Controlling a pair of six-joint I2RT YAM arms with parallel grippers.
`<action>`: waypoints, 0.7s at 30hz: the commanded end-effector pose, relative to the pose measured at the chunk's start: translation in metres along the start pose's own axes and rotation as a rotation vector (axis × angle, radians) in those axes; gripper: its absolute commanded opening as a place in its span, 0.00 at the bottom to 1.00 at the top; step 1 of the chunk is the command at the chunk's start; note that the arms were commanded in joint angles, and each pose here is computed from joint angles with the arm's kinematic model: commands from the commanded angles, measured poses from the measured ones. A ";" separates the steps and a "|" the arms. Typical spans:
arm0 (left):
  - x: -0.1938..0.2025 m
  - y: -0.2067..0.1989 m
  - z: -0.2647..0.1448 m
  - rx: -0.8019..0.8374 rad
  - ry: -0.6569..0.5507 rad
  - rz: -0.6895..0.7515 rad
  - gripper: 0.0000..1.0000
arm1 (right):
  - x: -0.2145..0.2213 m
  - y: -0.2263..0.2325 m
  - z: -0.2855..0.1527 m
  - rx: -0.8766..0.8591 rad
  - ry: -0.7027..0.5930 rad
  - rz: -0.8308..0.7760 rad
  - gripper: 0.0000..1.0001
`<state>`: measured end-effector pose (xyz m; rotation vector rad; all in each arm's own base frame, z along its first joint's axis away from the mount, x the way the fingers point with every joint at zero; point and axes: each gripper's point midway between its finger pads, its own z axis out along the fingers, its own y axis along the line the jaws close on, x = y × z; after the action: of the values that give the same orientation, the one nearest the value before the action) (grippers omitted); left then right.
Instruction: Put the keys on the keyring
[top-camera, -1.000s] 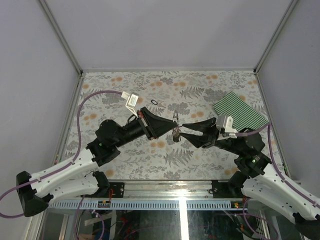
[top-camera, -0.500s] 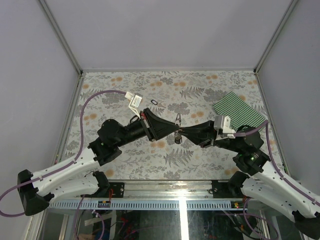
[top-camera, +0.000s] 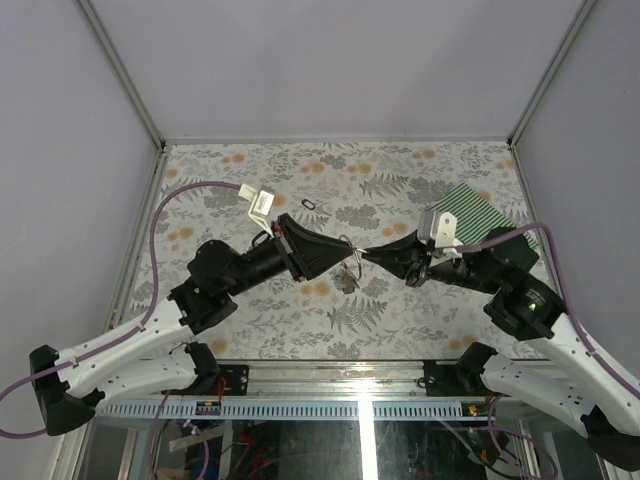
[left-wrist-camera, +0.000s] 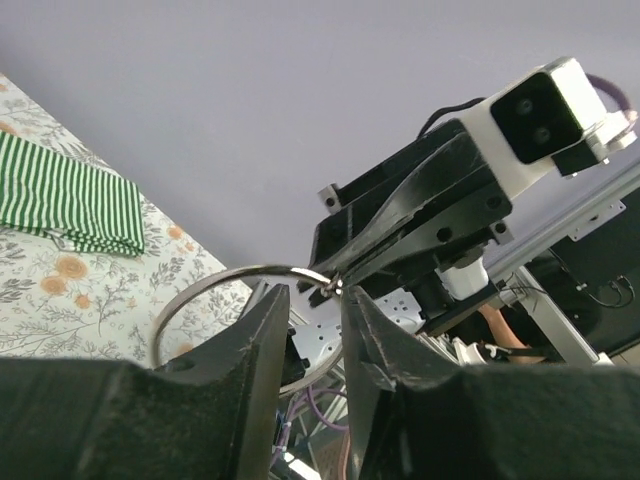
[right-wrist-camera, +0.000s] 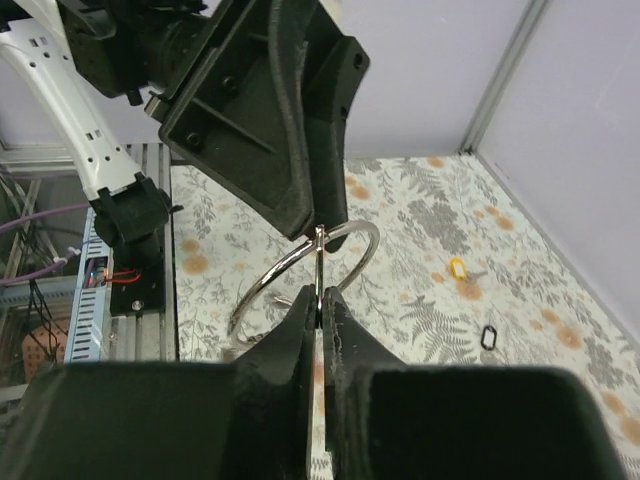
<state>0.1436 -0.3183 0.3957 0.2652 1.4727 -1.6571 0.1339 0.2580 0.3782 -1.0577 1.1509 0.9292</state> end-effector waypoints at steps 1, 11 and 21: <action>-0.022 -0.001 -0.007 -0.051 -0.069 0.104 0.32 | 0.001 -0.012 -0.016 0.075 0.162 -0.010 0.00; -0.035 0.049 -0.020 -0.326 -0.037 0.379 0.62 | 0.039 -0.031 -0.030 0.220 0.487 0.178 0.00; -0.038 0.076 -0.025 -0.421 -0.052 0.647 0.84 | 0.073 -0.053 -0.038 0.427 0.749 0.375 0.00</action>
<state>0.1997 -0.2813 0.3586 0.3659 1.5466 -0.9791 0.1822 0.2228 0.3068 -0.9931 2.0155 0.5814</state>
